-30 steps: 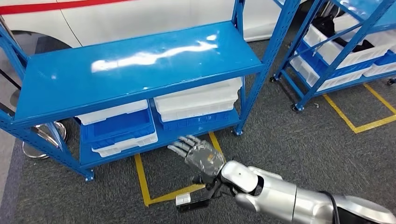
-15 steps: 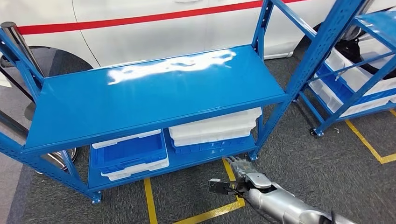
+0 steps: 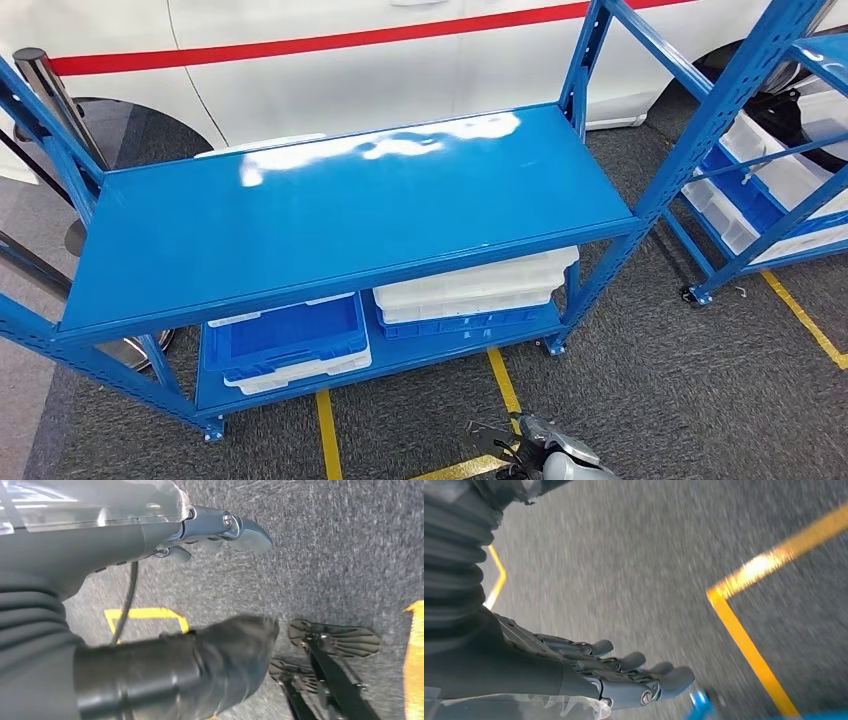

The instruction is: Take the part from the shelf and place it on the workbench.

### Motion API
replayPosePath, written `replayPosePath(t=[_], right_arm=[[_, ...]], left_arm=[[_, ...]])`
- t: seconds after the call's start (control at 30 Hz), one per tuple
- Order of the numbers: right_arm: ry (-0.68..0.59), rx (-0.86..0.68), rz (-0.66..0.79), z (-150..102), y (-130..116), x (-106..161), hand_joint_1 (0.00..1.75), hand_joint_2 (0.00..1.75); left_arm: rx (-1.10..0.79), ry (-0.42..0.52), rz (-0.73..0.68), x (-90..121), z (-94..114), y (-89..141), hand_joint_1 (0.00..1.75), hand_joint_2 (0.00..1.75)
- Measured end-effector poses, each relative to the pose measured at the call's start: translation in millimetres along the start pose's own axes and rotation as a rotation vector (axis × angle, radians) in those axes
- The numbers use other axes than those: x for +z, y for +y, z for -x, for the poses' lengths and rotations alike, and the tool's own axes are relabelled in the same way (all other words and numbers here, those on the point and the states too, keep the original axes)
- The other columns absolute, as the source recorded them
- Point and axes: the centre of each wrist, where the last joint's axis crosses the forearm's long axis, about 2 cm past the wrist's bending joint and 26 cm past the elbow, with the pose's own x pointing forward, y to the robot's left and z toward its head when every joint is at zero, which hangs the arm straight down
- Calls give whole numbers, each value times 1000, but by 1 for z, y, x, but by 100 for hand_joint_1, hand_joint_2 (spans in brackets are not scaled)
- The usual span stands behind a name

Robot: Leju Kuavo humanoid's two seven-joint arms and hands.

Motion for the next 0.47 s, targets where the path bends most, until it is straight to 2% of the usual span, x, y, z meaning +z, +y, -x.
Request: replayPosePath(t=[0.47], right_arm=[[128, -402, -126, 12, 64, 23, 0, 0]], left_arm=[[-44, -35, -104, -13, -18, -23, 0, 0]])
